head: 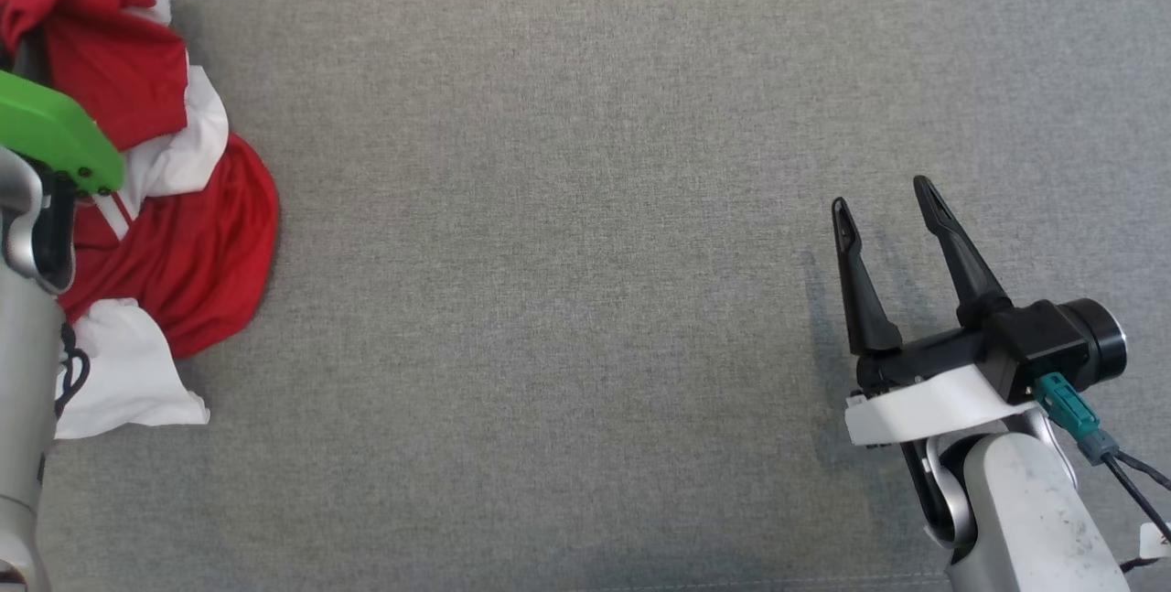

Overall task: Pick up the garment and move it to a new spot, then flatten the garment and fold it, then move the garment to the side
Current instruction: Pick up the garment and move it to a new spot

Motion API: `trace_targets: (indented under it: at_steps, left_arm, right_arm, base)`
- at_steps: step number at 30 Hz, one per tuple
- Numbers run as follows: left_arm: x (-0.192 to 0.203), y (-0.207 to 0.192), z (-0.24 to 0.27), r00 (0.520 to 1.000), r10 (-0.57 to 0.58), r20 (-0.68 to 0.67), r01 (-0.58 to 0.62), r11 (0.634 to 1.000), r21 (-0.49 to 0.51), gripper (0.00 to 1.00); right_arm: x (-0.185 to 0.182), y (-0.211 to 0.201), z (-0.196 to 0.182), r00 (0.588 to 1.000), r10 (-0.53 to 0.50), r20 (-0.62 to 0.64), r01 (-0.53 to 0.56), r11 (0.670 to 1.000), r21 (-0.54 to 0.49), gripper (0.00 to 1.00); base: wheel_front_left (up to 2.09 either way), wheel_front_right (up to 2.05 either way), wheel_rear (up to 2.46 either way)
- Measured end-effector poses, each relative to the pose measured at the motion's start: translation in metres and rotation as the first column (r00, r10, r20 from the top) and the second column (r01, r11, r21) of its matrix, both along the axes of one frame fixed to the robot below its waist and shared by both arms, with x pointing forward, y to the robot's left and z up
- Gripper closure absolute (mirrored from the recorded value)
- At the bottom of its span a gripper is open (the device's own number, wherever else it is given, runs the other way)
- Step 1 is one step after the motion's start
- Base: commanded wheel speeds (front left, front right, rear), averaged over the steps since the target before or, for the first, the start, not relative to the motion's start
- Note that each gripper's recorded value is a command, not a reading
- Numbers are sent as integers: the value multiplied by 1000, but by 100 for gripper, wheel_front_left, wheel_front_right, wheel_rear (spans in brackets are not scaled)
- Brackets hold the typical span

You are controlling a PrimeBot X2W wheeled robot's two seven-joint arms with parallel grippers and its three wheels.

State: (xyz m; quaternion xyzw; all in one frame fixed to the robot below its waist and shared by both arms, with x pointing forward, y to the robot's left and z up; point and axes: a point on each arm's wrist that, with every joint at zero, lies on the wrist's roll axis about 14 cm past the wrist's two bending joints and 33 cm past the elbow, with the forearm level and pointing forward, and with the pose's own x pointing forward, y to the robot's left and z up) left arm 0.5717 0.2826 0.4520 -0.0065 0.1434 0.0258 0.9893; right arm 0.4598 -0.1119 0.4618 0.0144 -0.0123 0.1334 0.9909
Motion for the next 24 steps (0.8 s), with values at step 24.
trace_targets:
  at_steps: [24]
  left_arm:
    - [-139, -324, 67, 755, -636, 159, 651, 701, -291, 100]
  right_arm:
    - [-64, -60, 57, 980, -179, 84, 172, 982, 84, 0]
  base:
    - [0, 0, 0]
